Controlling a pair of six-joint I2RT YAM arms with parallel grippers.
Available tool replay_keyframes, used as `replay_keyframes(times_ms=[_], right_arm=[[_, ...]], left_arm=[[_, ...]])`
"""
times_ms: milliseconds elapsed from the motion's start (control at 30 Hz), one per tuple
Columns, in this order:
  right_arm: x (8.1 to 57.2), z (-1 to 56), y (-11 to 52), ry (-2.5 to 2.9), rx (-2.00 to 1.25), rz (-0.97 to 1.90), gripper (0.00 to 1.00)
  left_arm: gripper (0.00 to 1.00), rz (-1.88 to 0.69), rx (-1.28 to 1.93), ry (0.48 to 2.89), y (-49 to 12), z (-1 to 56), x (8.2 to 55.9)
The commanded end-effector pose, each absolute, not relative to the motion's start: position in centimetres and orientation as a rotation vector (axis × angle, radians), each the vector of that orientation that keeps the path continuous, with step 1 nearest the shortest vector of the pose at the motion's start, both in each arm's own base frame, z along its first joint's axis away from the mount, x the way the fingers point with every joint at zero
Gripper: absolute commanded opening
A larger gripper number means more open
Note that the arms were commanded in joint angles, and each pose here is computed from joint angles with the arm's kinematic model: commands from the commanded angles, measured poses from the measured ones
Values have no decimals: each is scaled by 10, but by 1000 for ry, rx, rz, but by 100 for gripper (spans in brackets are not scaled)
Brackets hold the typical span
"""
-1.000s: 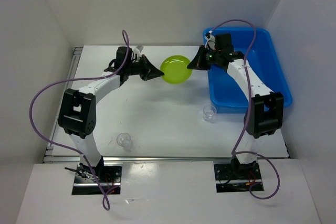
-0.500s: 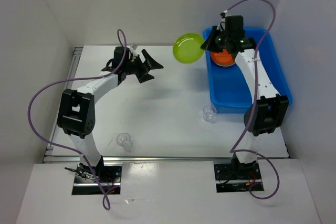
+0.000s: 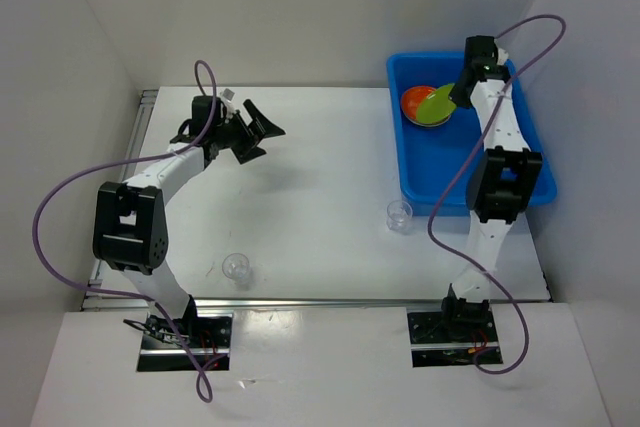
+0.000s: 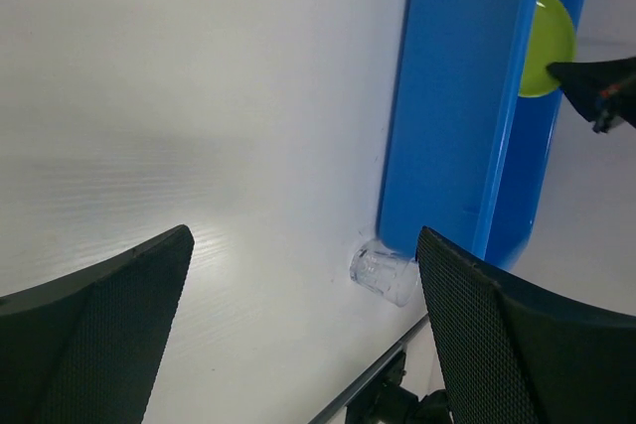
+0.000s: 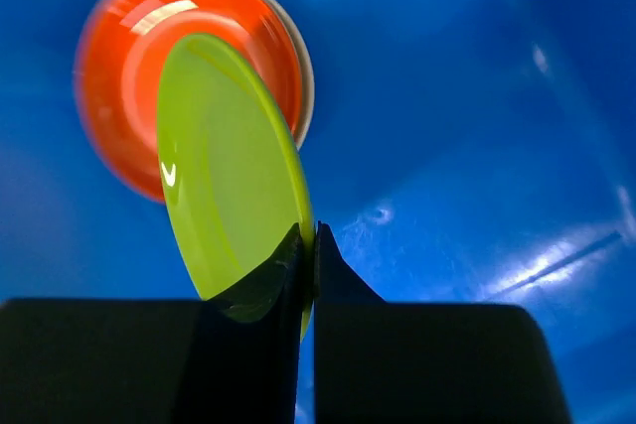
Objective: Place the mixed dishes into the plastic bin
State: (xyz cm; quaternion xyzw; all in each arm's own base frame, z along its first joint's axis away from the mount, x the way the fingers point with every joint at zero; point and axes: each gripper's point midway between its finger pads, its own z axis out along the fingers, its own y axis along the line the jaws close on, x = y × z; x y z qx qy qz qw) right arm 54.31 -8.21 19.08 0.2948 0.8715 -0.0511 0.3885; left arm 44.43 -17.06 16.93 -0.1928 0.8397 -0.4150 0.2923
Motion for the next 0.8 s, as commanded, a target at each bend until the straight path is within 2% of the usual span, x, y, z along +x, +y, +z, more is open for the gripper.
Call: replay_keyframes(times_ms=[0,233,300,600,633,667,733,767], right_arm=[[553,176,-83,2242,776,-194,1],[586,149,-83,2244,812,-171,1],[586,123,-83,2302,820,-193,1],[597,95,-88,2321,841,-231,2],[597,95,-88,2321,841,-231,9],[597,95,-87,2316,852,-227,25],[598,94,-83,2326,845,-197,34],[596,93,-83,2335,846,-200,46]], left_arm=[[100,-1086,-458,2213,-166,176,444],[100,-1087,-457,2240,-167,166,443],[100,-1076,-469,2248,-166,162,442],[100,-1068,-469,2266,-165,156,441],[100,-1068,-469,2266,-165,156,441],[100,-1068,-469,2266,-165,156,441],[100,-1068,-469,2266,-165,156,441],[100,-1068,-469,2266,-165,156,441]])
